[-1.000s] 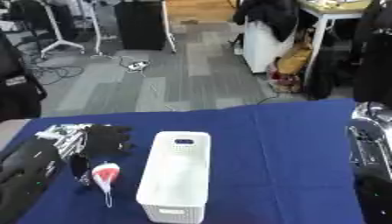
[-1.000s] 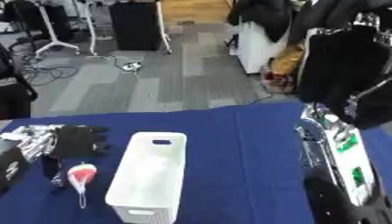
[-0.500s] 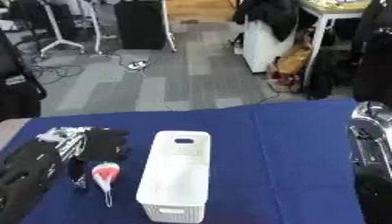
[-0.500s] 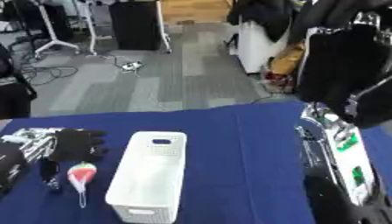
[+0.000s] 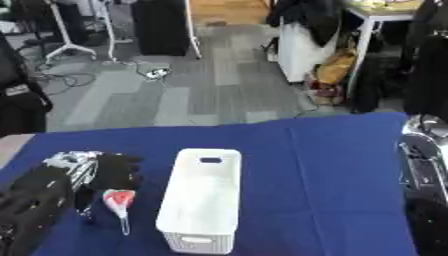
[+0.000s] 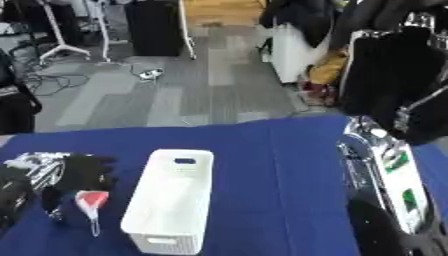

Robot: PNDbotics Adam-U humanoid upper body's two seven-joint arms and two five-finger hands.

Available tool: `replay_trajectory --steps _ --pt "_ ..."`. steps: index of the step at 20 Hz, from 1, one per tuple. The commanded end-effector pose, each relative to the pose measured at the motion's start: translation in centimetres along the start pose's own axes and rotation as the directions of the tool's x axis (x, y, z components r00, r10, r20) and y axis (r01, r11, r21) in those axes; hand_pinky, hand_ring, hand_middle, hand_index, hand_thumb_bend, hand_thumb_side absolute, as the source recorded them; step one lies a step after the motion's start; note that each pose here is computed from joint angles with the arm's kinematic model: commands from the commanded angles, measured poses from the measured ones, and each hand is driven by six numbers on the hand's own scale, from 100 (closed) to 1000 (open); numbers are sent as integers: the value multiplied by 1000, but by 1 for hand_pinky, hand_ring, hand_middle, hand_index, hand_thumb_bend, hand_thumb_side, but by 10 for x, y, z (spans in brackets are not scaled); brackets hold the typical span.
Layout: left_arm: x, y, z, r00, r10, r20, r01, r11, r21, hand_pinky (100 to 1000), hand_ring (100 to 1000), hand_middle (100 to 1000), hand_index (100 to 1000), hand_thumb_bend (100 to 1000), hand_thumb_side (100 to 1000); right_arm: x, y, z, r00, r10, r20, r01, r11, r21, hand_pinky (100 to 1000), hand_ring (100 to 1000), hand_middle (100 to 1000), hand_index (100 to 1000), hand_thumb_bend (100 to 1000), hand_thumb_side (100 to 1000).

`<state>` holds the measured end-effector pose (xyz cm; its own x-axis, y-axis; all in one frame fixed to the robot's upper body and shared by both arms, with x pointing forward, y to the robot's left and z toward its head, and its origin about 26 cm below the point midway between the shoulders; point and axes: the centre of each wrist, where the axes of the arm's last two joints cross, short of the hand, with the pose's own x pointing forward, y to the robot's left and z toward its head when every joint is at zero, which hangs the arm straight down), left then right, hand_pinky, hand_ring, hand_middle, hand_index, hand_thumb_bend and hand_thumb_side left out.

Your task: Pick up objects on the table and place them in the box.

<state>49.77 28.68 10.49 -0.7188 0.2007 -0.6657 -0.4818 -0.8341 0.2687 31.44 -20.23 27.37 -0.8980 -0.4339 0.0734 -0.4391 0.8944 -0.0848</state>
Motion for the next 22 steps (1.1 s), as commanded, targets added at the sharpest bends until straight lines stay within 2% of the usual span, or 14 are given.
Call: replay_trajectory --steps 1,2,3,4,8,14,18,19,20,22 --pt "-12 0 8 971 156 179 -199 947 254 819 643 689 782 385 788 3 1 -8 1000 -2 23 1 1000 14 266 400 364 561 100 1000" --pt "-12 1 7 971 161 175 -203 943 262 734 569 608 708 240 797 3 1 -8 1000 -2 23 2 1000 13 265 399 363 561 100 1000" --pt "-12 2 6 971 169 168 -211 937 279 773 601 642 740 343 737 3 1 -8 1000 -2 23 2 1000 13 265 399 363 561 100 1000" --pt "-12 3 6 971 174 162 -216 931 295 609 471 514 607 100 902 3 1 -8 1000 -3 22 2 1000 13 265 398 363 561 100 1000" --pt "-14 7 6 973 187 136 -224 906 360 521 375 431 502 100 893 3 1 -8 1000 -7 20 6 1000 14 264 396 363 562 100 1000" --pt "-17 7 13 976 182 116 -214 895 392 366 220 283 327 100 871 3 1 -8 1000 -7 19 7 1000 16 264 396 361 559 100 1000" --pt "-20 6 18 978 178 106 -206 895 395 321 163 228 260 100 850 3 1 -8 1000 -7 18 7 1000 16 264 396 360 557 100 1000" --pt "-21 7 19 979 177 101 -203 893 401 291 134 202 231 100 829 3 1 -8 1000 -8 18 7 1000 15 264 396 360 557 100 1000" --pt "-23 8 20 980 177 94 -200 889 412 214 100 143 195 100 784 3 1 -8 1000 -8 18 7 1000 15 265 396 360 557 100 1000" --pt "-27 11 23 981 181 71 -194 873 448 113 100 100 179 100 750 3 1 -8 1000 -8 18 7 1000 14 264 396 360 558 100 1000"
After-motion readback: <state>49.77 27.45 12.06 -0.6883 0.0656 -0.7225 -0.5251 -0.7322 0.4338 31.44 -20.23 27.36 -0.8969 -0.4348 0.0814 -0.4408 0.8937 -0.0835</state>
